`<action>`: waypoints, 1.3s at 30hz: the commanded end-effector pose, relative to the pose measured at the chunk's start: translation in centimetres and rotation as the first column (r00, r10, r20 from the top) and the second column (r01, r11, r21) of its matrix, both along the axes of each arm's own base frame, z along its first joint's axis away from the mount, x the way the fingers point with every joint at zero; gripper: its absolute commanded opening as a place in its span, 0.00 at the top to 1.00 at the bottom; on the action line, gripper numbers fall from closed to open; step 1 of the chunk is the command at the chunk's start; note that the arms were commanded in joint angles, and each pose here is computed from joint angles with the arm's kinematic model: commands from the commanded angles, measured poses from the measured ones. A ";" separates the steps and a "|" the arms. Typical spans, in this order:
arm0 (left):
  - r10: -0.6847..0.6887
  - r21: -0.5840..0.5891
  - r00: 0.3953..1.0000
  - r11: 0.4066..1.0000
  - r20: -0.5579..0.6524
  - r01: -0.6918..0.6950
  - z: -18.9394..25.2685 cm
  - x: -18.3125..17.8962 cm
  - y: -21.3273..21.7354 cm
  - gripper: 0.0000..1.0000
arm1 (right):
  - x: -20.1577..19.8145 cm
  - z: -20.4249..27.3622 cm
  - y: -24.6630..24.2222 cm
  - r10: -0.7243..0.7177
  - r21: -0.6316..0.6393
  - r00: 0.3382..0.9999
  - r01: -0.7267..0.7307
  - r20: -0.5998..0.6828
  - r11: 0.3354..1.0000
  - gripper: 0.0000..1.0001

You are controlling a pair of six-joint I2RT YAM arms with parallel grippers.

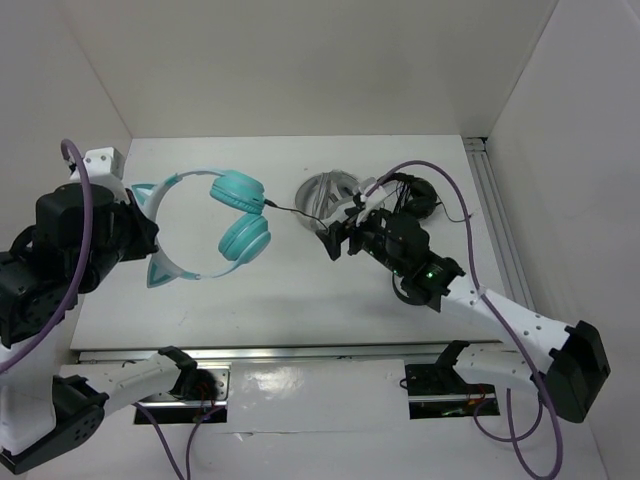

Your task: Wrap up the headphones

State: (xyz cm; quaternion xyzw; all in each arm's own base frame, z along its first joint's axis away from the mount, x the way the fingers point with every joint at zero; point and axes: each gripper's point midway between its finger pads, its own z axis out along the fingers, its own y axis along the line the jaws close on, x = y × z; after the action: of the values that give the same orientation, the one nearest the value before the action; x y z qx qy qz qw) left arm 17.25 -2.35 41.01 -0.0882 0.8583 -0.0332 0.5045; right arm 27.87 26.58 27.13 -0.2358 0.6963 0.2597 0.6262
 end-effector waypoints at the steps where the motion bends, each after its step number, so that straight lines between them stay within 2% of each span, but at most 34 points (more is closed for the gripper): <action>1: 0.000 -0.078 0.995 0.997 0.095 0.007 2.4 0.4 -0.5 1.00 | 1.5 1.5 0.2 0.016 0.063 0.998 -0.019 0.054 0.998 0.09; 5: -0.016 -0.090 0.995 0.996 0.099 0.025 2.5 0.0 -0.7 1.00 | 3.6 1.3 -0.7 0.007 0.097 0.998 -0.012 0.056 0.995 0.20; 7: -0.012 -0.094 0.996 0.995 0.091 0.021 2.3 0.1 -0.8 1.00 | 4.6 0.6 -1.2 0.025 0.119 0.999 -0.029 0.037 0.993 0.43; 8: -0.012 -0.098 0.995 0.995 0.099 0.022 2.4 -0.1 -0.7 1.00 | 4.8 0.9 -1.4 0.028 0.134 0.999 -0.033 0.039 0.990 0.60; 9: -0.012 -0.098 0.995 0.995 0.099 0.022 2.4 -0.1 -0.7 1.00 | 5.0 0.4 -1.5 0.030 0.151 0.999 -0.032 0.018 0.988 0.73; 10: -0.004 -0.094 0.995 0.995 0.100 0.014 2.3 -0.3 -0.4 1.00 | 5.2 0.4 -1.8 0.021 0.151 1.000 -0.023 0.018 0.988 0.91; 12: 0.003 -0.085 0.996 0.996 0.092 0.005 2.0 -0.1 -0.3 1.00 | 4.9 0.4 -1.9 0.021 0.169 1.000 -0.024 0.022 0.985 0.94; 13: 0.003 -0.080 0.997 0.997 0.082 0.004 1.6 0.0 -0.4 1.00 | 4.8 0.7 -1.9 0.021 0.182 1.000 -0.025 0.022 0.983 0.99; 23: 0.022 -0.066 0.998 0.998 0.060 -0.018 0.6 0.7 -0.5 1.00 | 2.4 2.8 -2.1 0.053 0.199 0.996 -0.067 0.073 0.978 1.00; 25: 0.056 -0.032 0.998 0.998 0.043 -0.054 -0.4 1.3 0.0 1.00 | 1.3 3.5 -1.9 0.055 0.190 0.994 -0.072 0.093 0.979 1.00; 27: 0.075 -0.002 0.996 0.997 0.037 -0.075 -1.3 1.9 0.2 1.00 | 0.6 2.2 -2.1 0.006 0.130 0.998 -0.014 0.062 0.991 1.00; 29: 0.052 0.041 0.998 0.998 0.035 -0.053 -2.0 2.4 0.2 1.00 | 0.0 2.2 -3.2 -0.067 0.079 0.996 0.062 0.065 0.995 1.00; 30: 0.012 0.057 1.000 0.998 0.009 -0.012 -3.3 2.6 -0.5 1.00 | 0.0 2.3 -4.1 -0.156 0.070 0.985 0.151 0.068 0.986 1.00; 31: -0.021 0.052 1.000 0.998 0.019 0.020 -3.4 3.3 -1.4 1.00 | -0.4 3.8 -4.8 -0.191 0.096 0.978 0.183 0.084 0.978 1.00; 33: -0.093 0.057 0.996 0.994 -0.009 0.093 -4.6 3.7 -2.7 1.00 | -1.0 4.3 -5.4 -0.230 0.070 0.969 0.225 0.086 0.972 1.00; 38: -0.161 0.125 0.975 0.975 -0.155 0.181 -9.4 5.1 -5.3 1.00 | -3.5 8.6 -4.4 -0.187 0.058 0.973 0.181 0.136 0.982 1.00; 39: -0.182 0.127 0.973 0.972 -0.143 0.200 -9.6 5.5 -5.9 1.00 | -3.9 8.7 -4.3 -0.175 0.028 0.974 0.173 0.143 0.985 1.00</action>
State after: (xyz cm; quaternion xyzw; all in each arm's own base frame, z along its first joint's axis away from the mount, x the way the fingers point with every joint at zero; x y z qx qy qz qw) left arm 20.49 -5.41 30.38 0.0085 0.9136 0.0282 0.4056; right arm 24.59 23.70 32.85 -0.1910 0.6702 0.2308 0.6791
